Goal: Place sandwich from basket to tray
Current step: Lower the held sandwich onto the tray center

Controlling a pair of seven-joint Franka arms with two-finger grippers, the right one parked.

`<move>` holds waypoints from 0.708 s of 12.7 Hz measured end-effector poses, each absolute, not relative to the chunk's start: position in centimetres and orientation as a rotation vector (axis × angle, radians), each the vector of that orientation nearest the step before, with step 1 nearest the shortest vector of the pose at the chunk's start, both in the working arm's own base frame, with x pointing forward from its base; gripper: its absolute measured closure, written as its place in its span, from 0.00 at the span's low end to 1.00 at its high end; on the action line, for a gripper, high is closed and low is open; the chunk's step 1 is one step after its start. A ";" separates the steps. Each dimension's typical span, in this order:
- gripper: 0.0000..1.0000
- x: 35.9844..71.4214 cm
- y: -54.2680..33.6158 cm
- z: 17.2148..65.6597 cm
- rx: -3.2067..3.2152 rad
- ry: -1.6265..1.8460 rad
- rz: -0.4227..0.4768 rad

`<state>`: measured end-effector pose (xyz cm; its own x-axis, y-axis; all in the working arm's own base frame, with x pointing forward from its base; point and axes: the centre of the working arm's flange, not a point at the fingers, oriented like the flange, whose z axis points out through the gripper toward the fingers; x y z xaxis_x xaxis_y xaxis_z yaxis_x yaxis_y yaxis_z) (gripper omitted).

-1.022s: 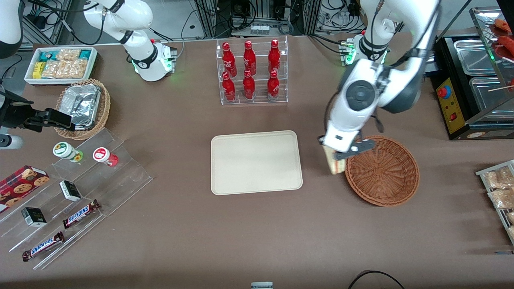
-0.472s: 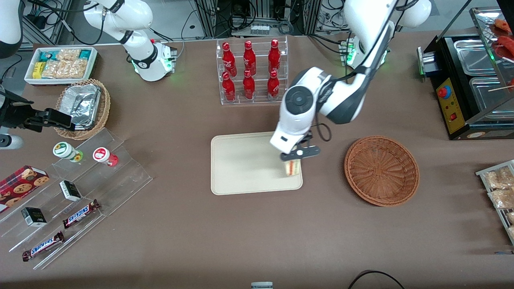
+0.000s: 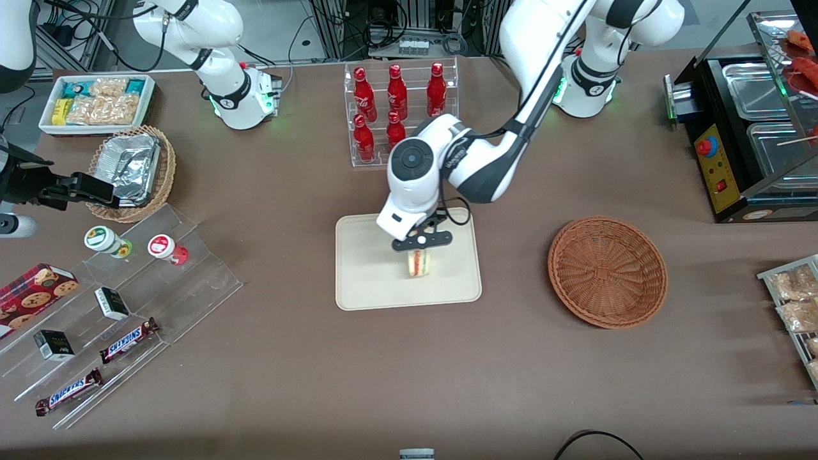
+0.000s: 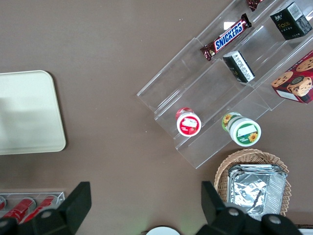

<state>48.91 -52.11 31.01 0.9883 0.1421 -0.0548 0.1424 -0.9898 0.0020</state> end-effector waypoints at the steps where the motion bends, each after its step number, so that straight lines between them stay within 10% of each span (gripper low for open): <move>1: 0.85 48.9 -52.7 30.8 3.116 0.227 -0.070; 9: 0.85 49.0 -54.4 28.1 3.097 0.257 -0.060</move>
